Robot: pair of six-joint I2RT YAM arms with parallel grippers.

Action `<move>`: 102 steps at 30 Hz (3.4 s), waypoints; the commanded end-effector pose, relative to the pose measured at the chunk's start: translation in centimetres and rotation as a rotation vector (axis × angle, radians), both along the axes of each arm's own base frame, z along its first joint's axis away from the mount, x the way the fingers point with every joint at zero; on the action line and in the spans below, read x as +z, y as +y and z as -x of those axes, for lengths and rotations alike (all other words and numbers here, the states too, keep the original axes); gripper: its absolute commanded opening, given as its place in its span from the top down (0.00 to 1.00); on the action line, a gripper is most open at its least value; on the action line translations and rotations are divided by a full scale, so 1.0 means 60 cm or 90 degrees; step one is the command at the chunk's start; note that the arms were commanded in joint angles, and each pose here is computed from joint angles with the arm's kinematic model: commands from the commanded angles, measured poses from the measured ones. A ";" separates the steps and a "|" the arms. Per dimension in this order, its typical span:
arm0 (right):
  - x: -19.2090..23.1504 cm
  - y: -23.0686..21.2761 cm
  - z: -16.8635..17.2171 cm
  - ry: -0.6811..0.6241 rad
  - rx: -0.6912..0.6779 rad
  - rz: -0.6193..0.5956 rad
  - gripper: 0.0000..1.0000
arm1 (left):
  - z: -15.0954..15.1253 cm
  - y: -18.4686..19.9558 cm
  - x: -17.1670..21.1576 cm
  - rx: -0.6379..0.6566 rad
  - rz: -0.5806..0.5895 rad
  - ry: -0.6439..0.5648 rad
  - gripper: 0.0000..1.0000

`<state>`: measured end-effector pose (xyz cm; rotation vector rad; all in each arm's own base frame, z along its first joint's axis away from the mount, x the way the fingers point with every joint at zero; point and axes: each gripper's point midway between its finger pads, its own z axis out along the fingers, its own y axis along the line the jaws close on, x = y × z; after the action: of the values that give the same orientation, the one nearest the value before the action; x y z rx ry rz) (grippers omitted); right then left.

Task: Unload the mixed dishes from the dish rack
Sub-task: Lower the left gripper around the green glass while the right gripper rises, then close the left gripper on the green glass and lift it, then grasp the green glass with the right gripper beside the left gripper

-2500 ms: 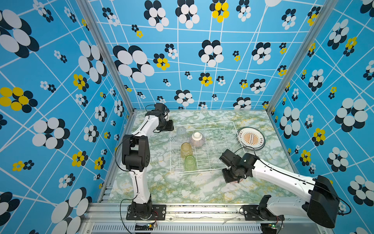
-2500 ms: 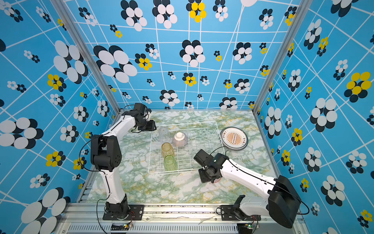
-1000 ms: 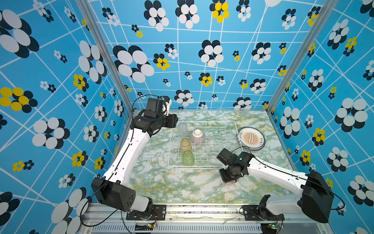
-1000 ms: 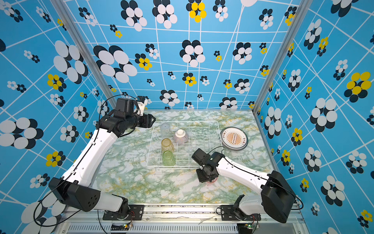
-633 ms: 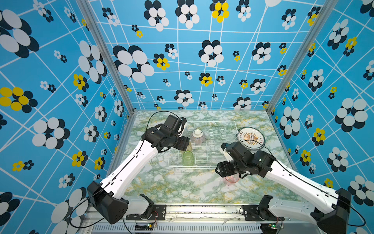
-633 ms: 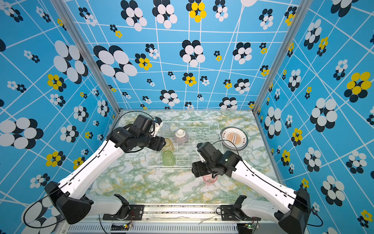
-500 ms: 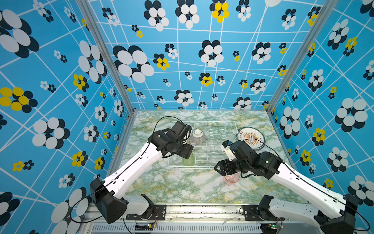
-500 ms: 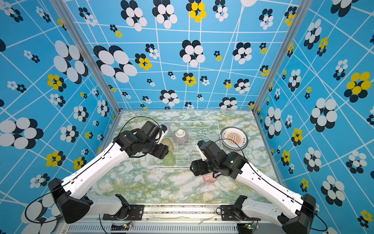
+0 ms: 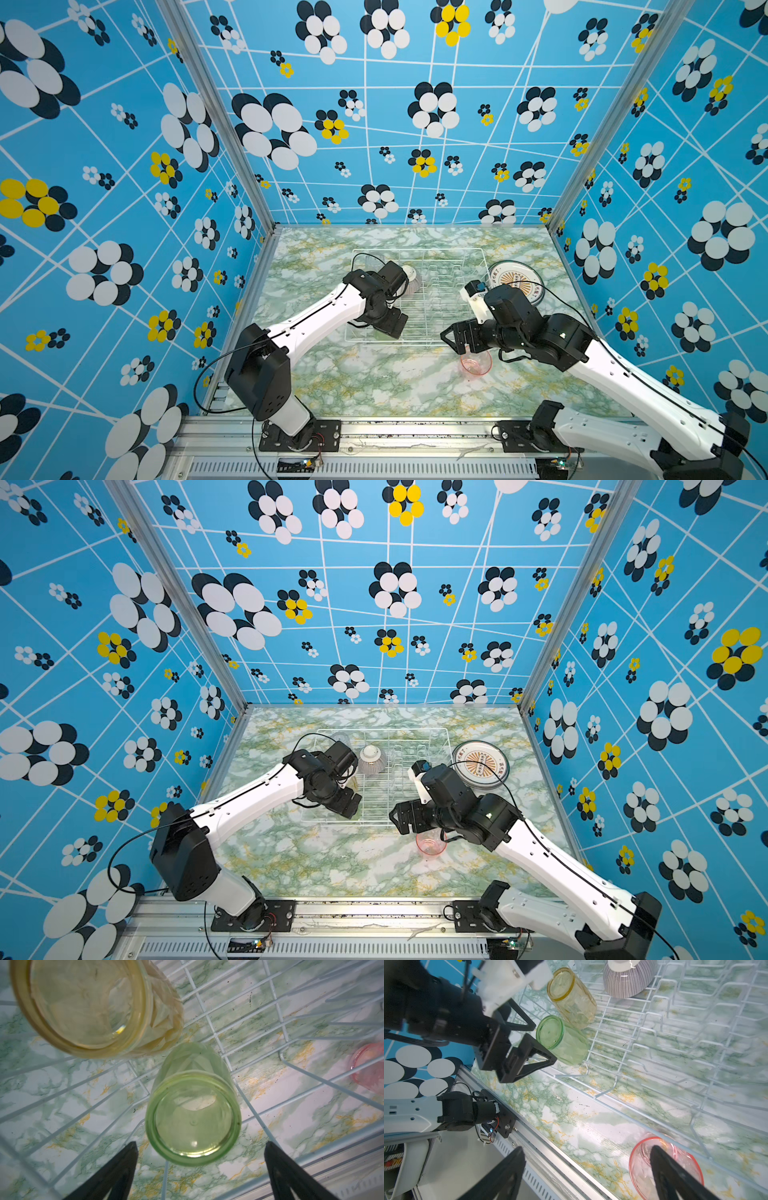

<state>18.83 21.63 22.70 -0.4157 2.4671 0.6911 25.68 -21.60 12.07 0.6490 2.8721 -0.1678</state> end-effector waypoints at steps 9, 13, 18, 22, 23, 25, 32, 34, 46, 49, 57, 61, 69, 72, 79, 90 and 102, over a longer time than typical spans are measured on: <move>-0.010 -0.021 -0.016 -0.013 -0.030 0.008 0.04 | -0.041 -0.007 -0.040 0.010 0.007 0.017 0.09; -0.018 -0.017 -0.022 -0.005 -0.027 0.011 0.03 | -0.045 -0.010 -0.047 0.009 0.011 0.023 0.17; -0.028 -0.015 -0.029 0.004 -0.027 0.012 0.04 | -0.044 -0.006 -0.046 0.007 0.016 0.034 0.41; -0.036 -0.009 -0.032 0.013 -0.024 0.005 0.04 | -0.037 0.000 -0.035 0.006 0.026 0.047 0.49; -0.036 -0.006 -0.034 0.015 -0.023 -0.002 0.04 | -0.036 -0.001 -0.028 0.004 0.034 0.046 0.49; -0.035 0.005 -0.035 0.021 -0.017 -0.030 0.04 | -0.034 -0.004 -0.009 0.008 0.064 0.043 0.49; -0.007 0.056 -0.039 0.049 0.020 -0.210 0.10 | -0.032 -0.017 0.102 0.022 0.236 0.011 0.49; -0.002 0.064 -0.041 0.057 0.025 -0.250 0.15 | -0.028 -0.026 0.141 0.022 0.315 0.006 0.50; 0.086 0.109 -0.056 0.007 0.073 -0.508 0.35 | -0.028 -0.081 0.280 0.008 0.689 0.002 0.51; 0.117 0.112 -0.060 -0.027 0.088 -0.535 0.36 | -0.033 -0.087 0.288 0.007 0.721 0.004 0.51; 0.141 0.119 -0.078 -0.065 0.091 -0.532 0.36 | -0.035 -0.098 0.305 0.001 0.783 0.017 0.52; 0.158 0.122 -0.085 -0.090 0.095 -0.549 0.39 | -0.034 -0.102 0.303 0.002 0.799 0.029 0.52; 0.183 0.126 -0.102 -0.134 0.090 -0.571 0.63 | -0.039 -0.114 0.301 0.002 0.829 0.044 0.52; 0.187 0.129 -0.106 -0.136 0.091 -0.579 0.69 | -0.038 -0.120 0.302 -0.002 0.832 0.048 0.51; 0.189 0.134 -0.115 -0.134 0.087 -0.585 0.87 | -0.033 -0.133 0.304 -0.018 0.838 0.062 0.51; 0.181 0.133 -0.102 -0.119 0.105 -0.529 1.00 | -0.030 -0.116 0.321 -0.026 0.818 0.003 0.06; 0.113 0.070 0.004 -0.055 0.169 -0.233 1.00 | -0.047 -0.001 0.358 0.027 0.569 -0.195 0.03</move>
<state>21.16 27.42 31.84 -0.4771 2.0136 1.3526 28.59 -24.59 35.33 0.3661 2.0512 -1.4544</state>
